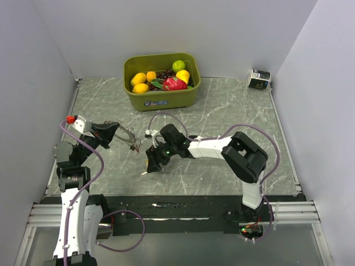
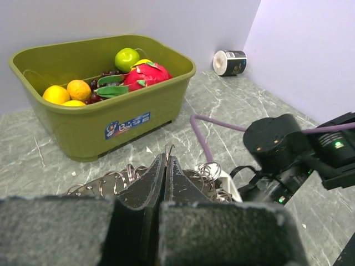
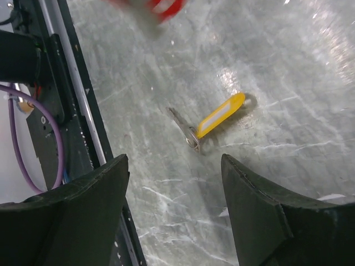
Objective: Put the keys on the keyring
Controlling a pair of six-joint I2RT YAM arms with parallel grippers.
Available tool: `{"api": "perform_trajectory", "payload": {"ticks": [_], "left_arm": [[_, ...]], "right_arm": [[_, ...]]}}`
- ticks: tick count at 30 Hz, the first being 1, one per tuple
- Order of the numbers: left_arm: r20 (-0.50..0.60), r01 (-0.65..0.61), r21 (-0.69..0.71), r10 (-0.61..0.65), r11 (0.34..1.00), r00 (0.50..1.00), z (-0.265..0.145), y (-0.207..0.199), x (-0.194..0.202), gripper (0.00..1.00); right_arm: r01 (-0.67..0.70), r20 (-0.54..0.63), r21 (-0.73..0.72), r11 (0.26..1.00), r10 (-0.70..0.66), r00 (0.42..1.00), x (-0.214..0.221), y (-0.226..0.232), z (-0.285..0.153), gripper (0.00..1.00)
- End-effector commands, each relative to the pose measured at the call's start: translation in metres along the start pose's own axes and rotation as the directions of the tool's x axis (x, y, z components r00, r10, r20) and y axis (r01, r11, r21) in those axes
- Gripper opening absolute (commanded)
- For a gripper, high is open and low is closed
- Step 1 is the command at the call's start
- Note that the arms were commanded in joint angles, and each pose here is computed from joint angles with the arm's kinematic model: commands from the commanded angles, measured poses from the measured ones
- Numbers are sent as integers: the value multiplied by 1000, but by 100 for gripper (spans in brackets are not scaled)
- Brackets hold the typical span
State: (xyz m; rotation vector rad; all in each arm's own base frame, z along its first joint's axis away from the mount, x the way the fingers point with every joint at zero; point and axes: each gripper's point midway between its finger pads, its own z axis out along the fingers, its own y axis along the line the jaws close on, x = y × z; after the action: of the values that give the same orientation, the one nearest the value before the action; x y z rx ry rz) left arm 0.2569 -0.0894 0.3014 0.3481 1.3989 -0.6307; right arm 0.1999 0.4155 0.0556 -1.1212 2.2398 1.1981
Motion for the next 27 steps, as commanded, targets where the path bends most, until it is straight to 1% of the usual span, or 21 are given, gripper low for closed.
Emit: {"api": "perform_trajectory", "payload": {"ticks": [1,2,7,10,11,15,16,18,19,21,25,27], "left_arm": [[68,-65,46,61,997,996,-1,-12,-22,1],[69,-63,45,60,997,996,-1,-12,-22,1],[66,-63,52,60,997,996,-2,-13,-21,1],[64,-63,45,60,997,996,-2,-12,-21,1],[65,-68,46,64,997,996,-2,-12,-21,1],[68,-71,44,68,997,995,-3,-13,-21,1],[69,-72,44,69,996,995,-3,-13,-22,1],[72,-76,45,72,996,995,-3,-13,-23,1],[70,-75,48,71,996,995,-3,-14,-22,1],[71,-73,46,70,996,995,-3,-14,-22,1],[67,-73,47,70,996,995,-4,-14,-21,1],[64,-75,49,72,996,995,-4,-14,-21,1]], "right_arm": [[19,25,-30,999,-18,1000,-18,6,10,73],[11,12,-27,1000,-10,1000,-15,5,12,69],[-6,-22,-25,1000,6,1000,-6,1,21,64],[-12,-40,-13,1000,12,999,1,0,25,57],[-18,-47,-2,1000,18,999,4,-2,26,51],[-47,-69,6,999,47,996,13,-3,31,34],[-49,-62,7,999,49,997,12,-3,31,23],[-64,-56,11,998,65,996,12,-4,32,13],[-60,-48,7,998,61,997,9,-3,32,6],[-62,-43,-1,998,62,997,8,0,30,1],[-50,0,8,999,50,999,2,1,19,0],[-45,17,15,999,45,999,-1,2,7,0]]}}
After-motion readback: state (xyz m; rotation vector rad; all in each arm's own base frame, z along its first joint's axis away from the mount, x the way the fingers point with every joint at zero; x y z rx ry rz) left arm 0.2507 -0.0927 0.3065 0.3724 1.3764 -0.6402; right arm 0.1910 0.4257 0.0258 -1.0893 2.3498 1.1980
